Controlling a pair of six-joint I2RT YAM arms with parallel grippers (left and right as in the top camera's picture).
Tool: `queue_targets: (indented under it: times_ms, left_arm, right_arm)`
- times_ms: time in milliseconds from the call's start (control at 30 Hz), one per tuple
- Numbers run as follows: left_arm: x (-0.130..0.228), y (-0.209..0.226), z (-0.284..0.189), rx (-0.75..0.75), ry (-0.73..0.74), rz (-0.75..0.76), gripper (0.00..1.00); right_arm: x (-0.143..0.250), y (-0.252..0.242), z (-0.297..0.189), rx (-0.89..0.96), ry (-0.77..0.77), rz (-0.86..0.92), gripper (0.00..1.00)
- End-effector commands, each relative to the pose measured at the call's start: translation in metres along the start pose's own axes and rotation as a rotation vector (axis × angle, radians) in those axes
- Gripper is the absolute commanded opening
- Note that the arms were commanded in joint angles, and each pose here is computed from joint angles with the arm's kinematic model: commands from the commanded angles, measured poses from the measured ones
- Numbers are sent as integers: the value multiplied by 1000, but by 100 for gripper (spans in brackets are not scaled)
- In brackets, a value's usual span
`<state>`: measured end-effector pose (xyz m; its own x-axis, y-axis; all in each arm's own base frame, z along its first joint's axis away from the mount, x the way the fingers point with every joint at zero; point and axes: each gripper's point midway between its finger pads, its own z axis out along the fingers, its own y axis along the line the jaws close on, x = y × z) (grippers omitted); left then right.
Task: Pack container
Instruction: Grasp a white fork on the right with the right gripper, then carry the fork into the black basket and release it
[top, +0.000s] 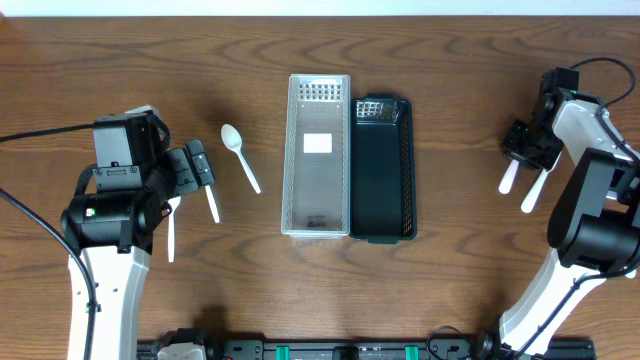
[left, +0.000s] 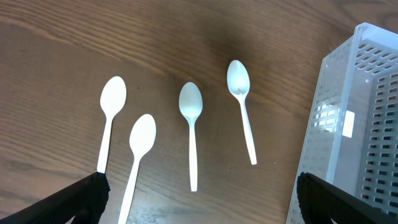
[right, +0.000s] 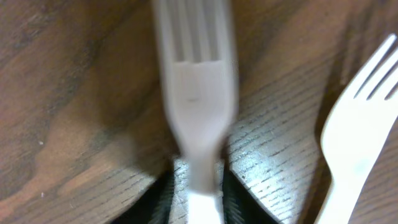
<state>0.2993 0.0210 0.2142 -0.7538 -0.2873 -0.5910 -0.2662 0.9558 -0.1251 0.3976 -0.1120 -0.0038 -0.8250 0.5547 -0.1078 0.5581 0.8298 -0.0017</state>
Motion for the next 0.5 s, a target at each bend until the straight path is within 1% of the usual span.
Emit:
queue_targets:
  times_ms: [0,67,167,300,367,467]
  left_arm:
    - [-4,1,-4,-3,-12,-12,98]
    - [-3,1,-4,-5,-6,-12,98]
    - [0,2,-4,-8,6,-11,98]
    - [2,2,-4,-10,14,-11,98]
    - [2,3,-4,-11,15,-11,98]
    - [2,3,-4,-11,15,-11,98]
  right_arm:
    - [7,-4,15,22,40,2,20]
    - [7,-4,15,22,40,2,17]
    - [7,-4,15,21,39,2,10]
    - [5,-4,15,19,32,2,8]
    - [4,-3,14,17,27,2,1]
    - [-1,-1,9,11,12,-16,1]
